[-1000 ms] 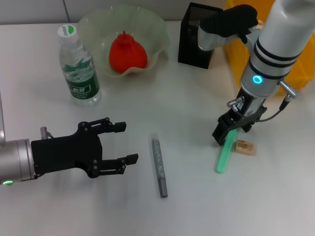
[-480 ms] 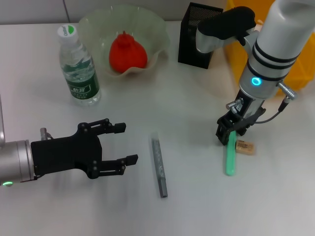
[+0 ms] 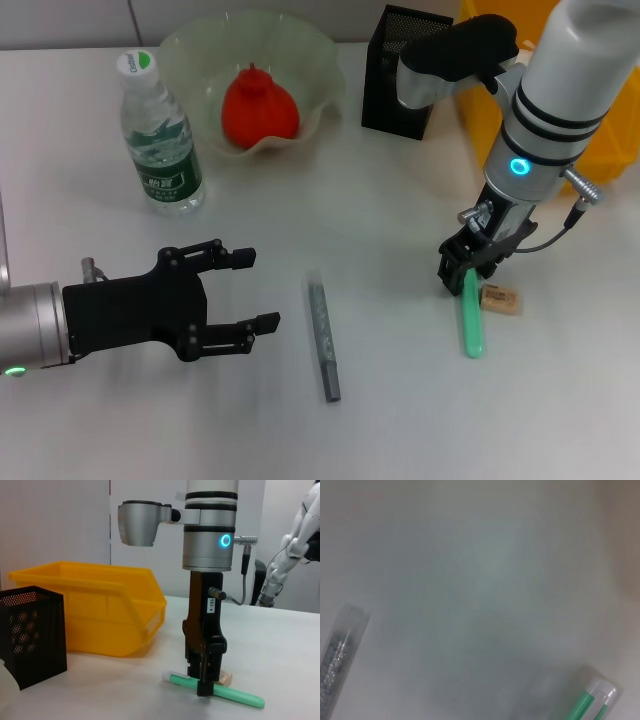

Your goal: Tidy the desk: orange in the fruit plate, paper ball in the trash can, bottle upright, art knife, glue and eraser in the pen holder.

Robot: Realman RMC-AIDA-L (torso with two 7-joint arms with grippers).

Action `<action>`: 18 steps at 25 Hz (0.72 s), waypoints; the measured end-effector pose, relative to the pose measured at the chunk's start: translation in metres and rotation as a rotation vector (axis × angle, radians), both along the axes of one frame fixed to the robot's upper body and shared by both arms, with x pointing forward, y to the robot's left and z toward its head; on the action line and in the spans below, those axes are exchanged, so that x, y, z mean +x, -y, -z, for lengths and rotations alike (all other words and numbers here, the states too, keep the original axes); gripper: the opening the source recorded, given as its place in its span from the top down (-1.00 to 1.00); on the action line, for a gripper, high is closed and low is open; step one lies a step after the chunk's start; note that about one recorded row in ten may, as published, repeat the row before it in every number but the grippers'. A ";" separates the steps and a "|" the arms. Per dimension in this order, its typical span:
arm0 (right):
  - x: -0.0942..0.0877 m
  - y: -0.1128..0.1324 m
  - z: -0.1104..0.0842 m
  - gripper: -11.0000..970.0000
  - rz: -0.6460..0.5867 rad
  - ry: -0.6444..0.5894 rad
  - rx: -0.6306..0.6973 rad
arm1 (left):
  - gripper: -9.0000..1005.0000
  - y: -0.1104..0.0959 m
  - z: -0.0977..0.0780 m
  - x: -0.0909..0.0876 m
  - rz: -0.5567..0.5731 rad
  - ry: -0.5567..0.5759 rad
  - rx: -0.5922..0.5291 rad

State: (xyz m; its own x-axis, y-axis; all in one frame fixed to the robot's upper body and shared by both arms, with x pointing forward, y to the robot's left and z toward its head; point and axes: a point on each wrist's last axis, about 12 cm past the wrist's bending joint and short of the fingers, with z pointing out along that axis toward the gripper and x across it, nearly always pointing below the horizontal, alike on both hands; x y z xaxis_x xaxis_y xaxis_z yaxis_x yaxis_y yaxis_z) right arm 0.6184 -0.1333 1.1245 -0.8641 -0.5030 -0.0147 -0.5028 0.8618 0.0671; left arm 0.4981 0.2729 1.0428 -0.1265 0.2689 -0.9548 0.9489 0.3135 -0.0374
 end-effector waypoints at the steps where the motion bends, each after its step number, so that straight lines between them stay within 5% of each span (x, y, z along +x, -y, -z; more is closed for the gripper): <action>1: 0.000 0.000 0.000 0.06 -0.004 0.000 -0.001 | -0.60 0.000 0.000 0.000 0.000 0.000 0.001; 18: -0.001 -0.004 0.000 0.34 -0.031 0.002 -0.005 | -0.60 -0.001 0.001 0.001 -0.008 0.001 0.008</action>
